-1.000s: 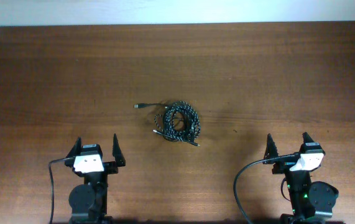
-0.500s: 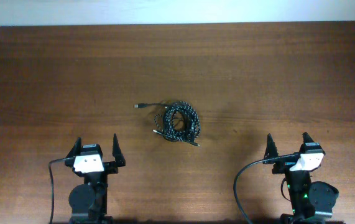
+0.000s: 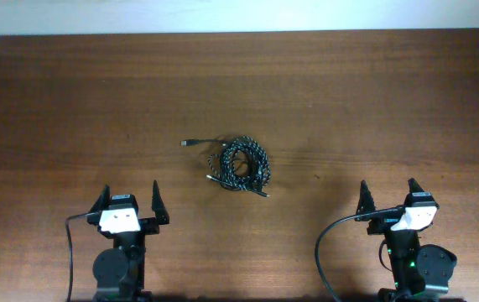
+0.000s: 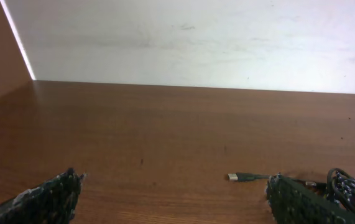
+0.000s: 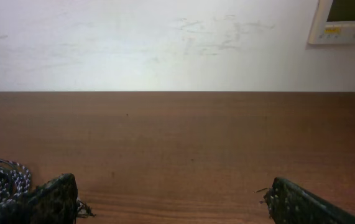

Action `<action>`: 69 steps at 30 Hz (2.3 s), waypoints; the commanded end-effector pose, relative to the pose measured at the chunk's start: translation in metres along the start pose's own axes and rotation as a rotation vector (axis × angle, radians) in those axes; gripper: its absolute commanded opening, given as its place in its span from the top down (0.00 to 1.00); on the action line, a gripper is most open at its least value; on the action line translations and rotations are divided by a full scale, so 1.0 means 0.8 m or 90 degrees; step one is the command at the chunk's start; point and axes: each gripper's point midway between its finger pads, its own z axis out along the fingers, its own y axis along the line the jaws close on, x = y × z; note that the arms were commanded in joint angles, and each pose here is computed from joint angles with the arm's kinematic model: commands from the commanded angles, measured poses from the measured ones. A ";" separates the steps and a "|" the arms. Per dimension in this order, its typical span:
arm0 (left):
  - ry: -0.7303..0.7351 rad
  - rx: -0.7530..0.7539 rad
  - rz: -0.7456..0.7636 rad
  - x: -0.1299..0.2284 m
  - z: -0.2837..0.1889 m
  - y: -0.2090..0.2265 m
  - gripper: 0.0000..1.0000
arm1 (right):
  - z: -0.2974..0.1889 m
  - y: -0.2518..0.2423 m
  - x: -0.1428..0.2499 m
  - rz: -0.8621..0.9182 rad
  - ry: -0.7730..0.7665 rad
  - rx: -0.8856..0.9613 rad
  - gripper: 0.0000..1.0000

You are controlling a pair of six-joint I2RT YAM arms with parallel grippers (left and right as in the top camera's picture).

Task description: Untangle cables

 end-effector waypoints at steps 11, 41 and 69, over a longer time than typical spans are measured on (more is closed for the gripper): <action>-0.005 0.001 0.009 0.000 0.000 0.000 0.01 | 0.000 0.001 0.003 0.004 0.000 -0.001 0.01; 0.007 -0.017 0.010 0.005 0.001 0.006 0.01 | 0.000 0.001 0.003 0.004 0.000 -0.001 0.01; -0.048 0.341 -0.010 -0.053 -0.038 -0.108 0.01 | 0.000 0.001 0.003 0.004 0.000 -0.001 0.01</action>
